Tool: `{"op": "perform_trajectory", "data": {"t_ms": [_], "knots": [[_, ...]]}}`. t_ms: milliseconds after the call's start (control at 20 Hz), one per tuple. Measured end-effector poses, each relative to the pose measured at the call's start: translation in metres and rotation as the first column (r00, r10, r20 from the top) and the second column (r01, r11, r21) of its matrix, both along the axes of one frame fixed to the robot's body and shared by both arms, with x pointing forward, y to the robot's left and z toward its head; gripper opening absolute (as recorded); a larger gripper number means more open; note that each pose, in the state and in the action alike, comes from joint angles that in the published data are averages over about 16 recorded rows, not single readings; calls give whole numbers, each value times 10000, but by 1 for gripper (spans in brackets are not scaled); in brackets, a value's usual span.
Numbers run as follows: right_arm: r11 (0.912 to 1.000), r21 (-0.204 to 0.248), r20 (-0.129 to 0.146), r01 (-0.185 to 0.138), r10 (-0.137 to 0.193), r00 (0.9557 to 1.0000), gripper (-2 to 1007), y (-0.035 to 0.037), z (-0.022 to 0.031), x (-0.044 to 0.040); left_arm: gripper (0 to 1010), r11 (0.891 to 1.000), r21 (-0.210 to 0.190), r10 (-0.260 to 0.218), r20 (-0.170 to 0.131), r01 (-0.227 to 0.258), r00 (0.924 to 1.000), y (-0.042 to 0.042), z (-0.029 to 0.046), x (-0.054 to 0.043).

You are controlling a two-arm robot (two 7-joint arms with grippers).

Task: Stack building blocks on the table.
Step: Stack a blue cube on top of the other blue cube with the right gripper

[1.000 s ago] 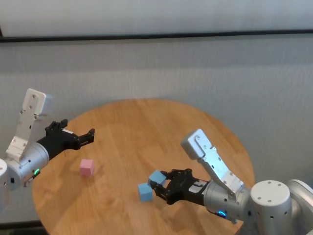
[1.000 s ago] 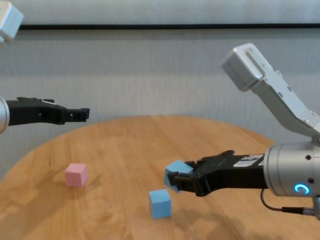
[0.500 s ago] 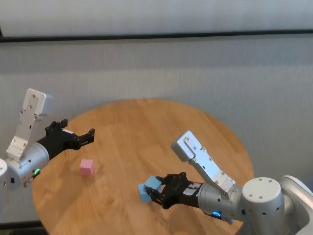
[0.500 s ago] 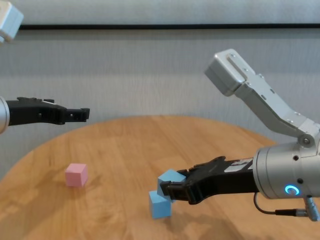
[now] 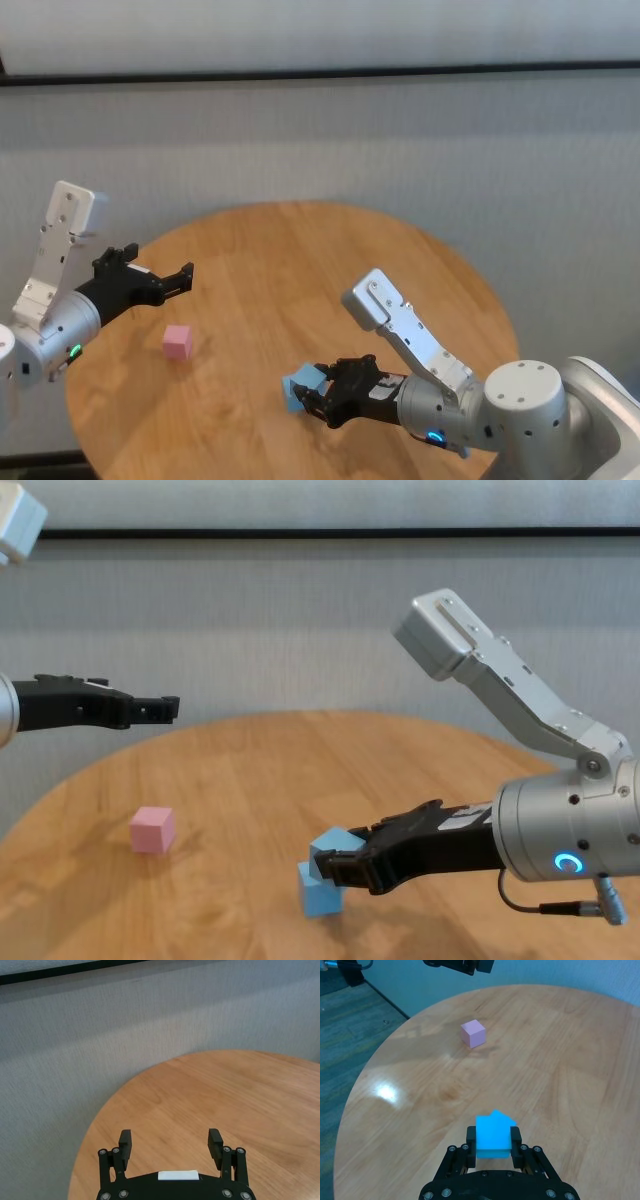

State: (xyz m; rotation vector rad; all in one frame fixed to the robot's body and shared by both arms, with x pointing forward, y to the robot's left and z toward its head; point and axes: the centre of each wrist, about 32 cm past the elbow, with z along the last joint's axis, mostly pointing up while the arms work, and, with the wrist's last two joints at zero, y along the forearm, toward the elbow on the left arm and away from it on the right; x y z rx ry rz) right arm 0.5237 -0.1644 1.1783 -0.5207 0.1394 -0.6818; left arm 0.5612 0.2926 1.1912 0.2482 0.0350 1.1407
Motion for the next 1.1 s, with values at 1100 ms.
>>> {"op": "perform_trajectory", "data": {"t_ms": [1100], "knots": [[10000,21,-187,91,-90,9998,369,111,-36,99,1003,10000,0,0,0,0,10000,0,0,0]]}}
